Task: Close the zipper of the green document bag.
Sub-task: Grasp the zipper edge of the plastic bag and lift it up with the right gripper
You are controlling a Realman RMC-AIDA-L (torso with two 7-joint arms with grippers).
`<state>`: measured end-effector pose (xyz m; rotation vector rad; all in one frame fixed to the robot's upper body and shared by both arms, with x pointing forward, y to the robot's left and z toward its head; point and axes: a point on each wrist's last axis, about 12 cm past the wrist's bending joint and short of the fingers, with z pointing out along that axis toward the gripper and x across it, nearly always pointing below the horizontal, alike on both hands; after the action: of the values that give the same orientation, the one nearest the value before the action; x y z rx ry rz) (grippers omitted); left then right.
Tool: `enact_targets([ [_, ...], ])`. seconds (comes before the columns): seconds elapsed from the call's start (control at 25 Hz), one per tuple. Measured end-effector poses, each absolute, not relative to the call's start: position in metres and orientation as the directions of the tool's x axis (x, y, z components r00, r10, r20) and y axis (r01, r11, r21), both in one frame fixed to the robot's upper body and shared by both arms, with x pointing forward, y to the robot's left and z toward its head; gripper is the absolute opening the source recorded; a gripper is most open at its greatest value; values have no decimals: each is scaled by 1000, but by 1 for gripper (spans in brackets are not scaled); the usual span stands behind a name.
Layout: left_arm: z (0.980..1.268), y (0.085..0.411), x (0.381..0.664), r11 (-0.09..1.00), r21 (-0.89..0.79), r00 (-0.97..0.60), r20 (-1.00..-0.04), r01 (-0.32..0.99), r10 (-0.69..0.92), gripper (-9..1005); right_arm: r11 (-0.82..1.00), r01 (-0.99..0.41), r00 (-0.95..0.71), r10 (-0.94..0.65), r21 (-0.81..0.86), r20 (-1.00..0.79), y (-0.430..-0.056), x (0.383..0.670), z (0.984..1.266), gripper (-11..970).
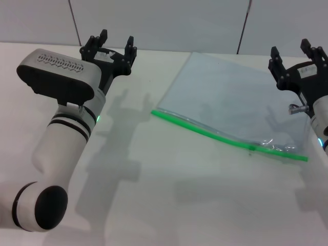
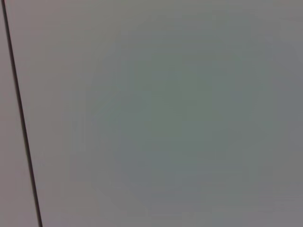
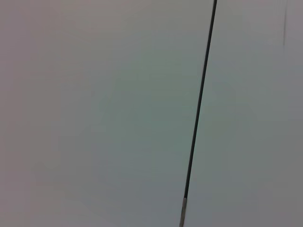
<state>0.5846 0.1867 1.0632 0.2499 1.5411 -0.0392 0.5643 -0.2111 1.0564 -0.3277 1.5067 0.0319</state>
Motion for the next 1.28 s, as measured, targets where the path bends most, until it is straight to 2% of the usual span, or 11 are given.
enact_targets([
  [0.92,1064,189,585,977,124,33,-992,171,120,617,958,-224,72,-166,-178,-983,-210,564,1058,664],
  [1.28,1061,194,584,979,127,20,-992,159,125,617,950,-294,44,-91,-101,-995,-201,557,1072,665],
])
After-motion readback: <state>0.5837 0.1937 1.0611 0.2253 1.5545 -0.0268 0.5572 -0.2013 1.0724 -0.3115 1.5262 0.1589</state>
